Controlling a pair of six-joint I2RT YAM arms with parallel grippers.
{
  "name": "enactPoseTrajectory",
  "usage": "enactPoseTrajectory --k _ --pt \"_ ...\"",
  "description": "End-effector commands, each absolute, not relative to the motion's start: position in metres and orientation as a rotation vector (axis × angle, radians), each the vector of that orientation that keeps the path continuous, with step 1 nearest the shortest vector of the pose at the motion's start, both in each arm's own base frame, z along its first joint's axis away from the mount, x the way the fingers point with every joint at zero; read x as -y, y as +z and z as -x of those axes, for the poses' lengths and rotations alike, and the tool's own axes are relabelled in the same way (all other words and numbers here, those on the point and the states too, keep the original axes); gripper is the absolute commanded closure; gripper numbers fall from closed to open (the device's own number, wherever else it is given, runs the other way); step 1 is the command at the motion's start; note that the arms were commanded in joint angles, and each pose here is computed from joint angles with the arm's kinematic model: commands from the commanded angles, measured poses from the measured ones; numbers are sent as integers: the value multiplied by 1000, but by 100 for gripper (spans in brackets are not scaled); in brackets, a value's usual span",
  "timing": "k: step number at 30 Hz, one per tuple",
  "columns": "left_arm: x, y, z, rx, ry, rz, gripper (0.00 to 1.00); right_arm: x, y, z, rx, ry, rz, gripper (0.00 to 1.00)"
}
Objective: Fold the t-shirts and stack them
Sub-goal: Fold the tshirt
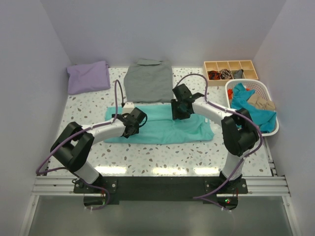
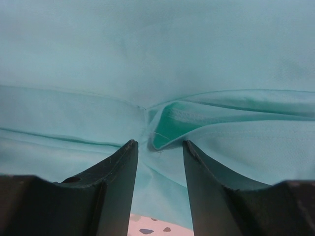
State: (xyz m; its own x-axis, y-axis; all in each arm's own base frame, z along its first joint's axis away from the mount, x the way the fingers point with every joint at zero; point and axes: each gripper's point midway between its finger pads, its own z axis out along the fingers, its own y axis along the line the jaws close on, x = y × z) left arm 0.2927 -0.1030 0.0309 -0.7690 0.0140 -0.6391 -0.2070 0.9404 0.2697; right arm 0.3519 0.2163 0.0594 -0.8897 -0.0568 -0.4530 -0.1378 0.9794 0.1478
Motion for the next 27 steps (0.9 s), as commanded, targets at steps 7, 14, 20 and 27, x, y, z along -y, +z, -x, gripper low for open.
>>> enactPoseTrajectory --k 7,14,20,27 --pt "101 32 -300 -2390 434 144 9 -206 73 -362 -2621 70 141 95" --pt "102 31 -301 -2390 431 145 9 -233 98 -364 -2556 220 227 100" --pt "103 30 -301 -2394 433 141 9 -235 99 -357 -2569 187 247 100" --pt "102 27 -299 -2403 436 138 9 -249 95 -346 -2574 205 292 100"
